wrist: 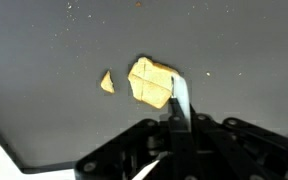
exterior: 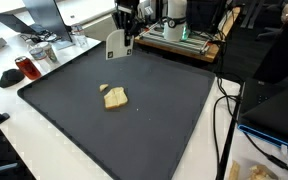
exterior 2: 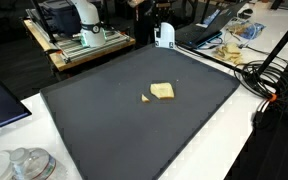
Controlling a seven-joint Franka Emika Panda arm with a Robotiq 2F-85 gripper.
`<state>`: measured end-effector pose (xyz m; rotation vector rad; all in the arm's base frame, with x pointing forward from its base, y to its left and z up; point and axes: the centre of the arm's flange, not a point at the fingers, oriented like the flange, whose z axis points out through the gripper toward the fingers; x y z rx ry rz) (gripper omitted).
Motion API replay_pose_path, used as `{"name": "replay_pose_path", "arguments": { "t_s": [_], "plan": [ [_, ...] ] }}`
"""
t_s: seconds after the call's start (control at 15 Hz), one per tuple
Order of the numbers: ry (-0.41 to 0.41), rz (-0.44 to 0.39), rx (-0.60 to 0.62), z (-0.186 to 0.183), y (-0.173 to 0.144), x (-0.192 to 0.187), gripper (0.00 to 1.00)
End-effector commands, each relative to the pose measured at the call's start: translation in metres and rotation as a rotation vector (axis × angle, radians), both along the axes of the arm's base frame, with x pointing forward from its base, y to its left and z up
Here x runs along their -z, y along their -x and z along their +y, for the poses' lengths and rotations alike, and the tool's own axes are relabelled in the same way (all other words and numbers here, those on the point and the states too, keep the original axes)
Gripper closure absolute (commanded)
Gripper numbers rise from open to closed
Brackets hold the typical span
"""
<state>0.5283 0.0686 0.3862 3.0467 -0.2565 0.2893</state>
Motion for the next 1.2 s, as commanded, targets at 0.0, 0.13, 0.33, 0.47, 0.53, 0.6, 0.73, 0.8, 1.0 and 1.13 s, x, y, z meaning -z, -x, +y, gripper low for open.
{"name": "replay_pose_path", "arguments": {
  "t_s": [0.0, 0.13, 0.33, 0.47, 0.53, 0.6, 0.73, 0.8, 1.0, 1.13],
  "plan": [
    [0.046, 0.056, -0.075, 0.016, -0.025, 0.0, 0.99],
    [0.04, 0.089, -0.11, 0.019, -0.037, 0.01, 0.99],
    [0.041, 0.122, -0.159, 0.02, -0.052, 0.029, 0.99],
    [0.043, 0.149, -0.188, 0.02, -0.065, 0.043, 0.99],
    [0.046, 0.161, -0.197, 0.019, -0.072, 0.05, 0.99],
    [0.053, 0.172, -0.194, 0.019, -0.08, 0.057, 0.99],
    [0.052, 0.193, -0.203, 0.018, -0.093, 0.07, 0.99],
    [0.055, 0.198, -0.206, 0.017, -0.099, 0.077, 0.99],
    [0.059, 0.211, -0.2, 0.015, -0.112, 0.097, 0.99],
    [0.049, 0.22, -0.192, 0.009, -0.119, 0.111, 0.99]
  ]
}}
